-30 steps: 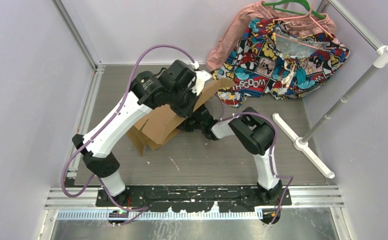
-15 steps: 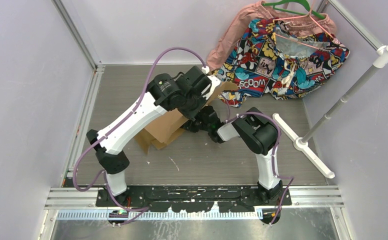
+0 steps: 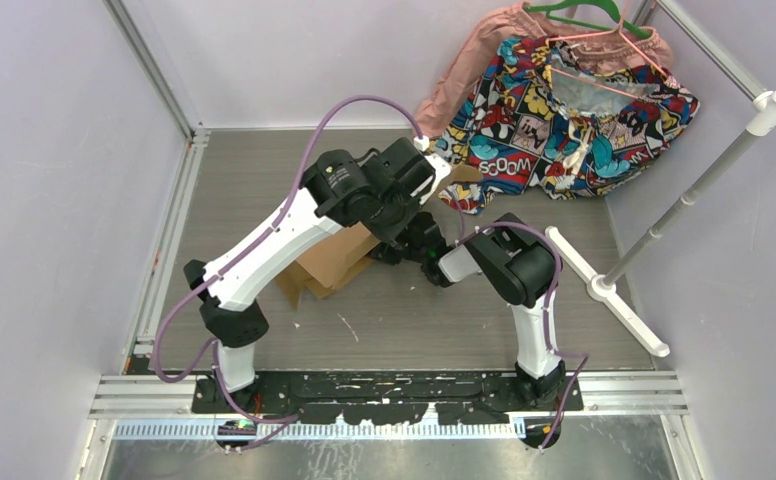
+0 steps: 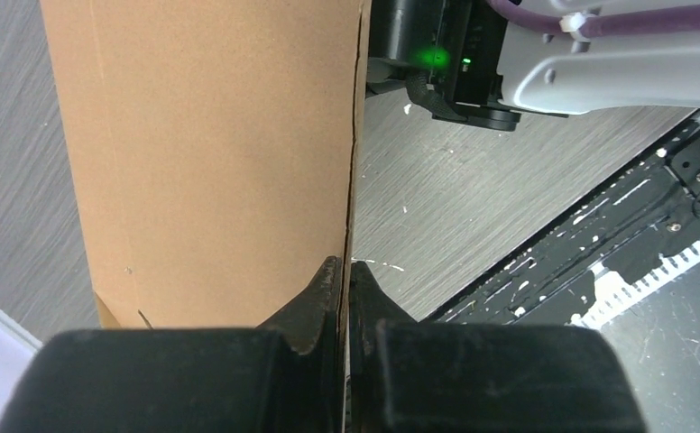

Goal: Fold the paper box
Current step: Fold the paper box at the center of the board.

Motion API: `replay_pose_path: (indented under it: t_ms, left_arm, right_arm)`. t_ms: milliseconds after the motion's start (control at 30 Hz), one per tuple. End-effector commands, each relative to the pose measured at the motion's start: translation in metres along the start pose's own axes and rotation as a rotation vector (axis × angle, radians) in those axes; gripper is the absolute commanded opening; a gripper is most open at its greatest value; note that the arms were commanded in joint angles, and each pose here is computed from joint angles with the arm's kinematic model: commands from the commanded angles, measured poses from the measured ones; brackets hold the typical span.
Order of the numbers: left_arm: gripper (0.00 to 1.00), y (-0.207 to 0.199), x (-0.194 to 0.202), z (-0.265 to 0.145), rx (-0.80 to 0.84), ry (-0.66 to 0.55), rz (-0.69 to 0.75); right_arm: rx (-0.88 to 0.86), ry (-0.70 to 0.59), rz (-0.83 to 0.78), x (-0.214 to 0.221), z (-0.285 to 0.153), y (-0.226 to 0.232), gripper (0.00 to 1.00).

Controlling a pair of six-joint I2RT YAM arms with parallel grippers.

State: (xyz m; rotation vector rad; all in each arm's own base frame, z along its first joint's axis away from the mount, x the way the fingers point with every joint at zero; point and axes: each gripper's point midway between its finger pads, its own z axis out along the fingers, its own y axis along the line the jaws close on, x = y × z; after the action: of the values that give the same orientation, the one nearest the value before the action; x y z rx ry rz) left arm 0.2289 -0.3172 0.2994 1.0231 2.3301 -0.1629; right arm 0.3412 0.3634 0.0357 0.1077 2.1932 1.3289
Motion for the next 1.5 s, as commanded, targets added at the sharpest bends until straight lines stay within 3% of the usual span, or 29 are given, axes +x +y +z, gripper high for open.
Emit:
replay_pose_path:
  t_ms: [0, 433, 667, 800, 1200, 1467]
  left_arm:
    - [0.04, -0.013, -0.008, -0.019, 0.085, -0.047, -0.044]
    - [0.09, -0.025, -0.025, -0.024, 0.265, -0.095, -0.176]
    - [0.09, 0.006, -0.032, -0.027, 0.346, -0.142, -0.323]
    - [0.10, 0.016, -0.040, -0.033, 0.438, -0.195, -0.402]
    - [0.12, -0.003, -0.067, -0.073, 0.824, -0.326, -0.511]
    - [0.13, 0.034, -0.071, -0.081, 0.985, -0.431, -0.678]
  right_arm:
    - [0.208, 0.052, 0.047, 0.023, -0.011, -0.071, 0.52]
    - [0.223, 0.080, 0.051, 0.031, -0.019, -0.079, 0.52]
    - [0.234, 0.100, 0.055, 0.038, -0.025, -0.083, 0.51]
    - [0.251, 0.111, 0.045, 0.041, -0.030, -0.086, 0.51]
    - [0.274, 0.128, 0.043, 0.046, -0.032, -0.094, 0.51]
    - [0.287, 0.137, 0.030, 0.046, -0.037, -0.094, 0.51]
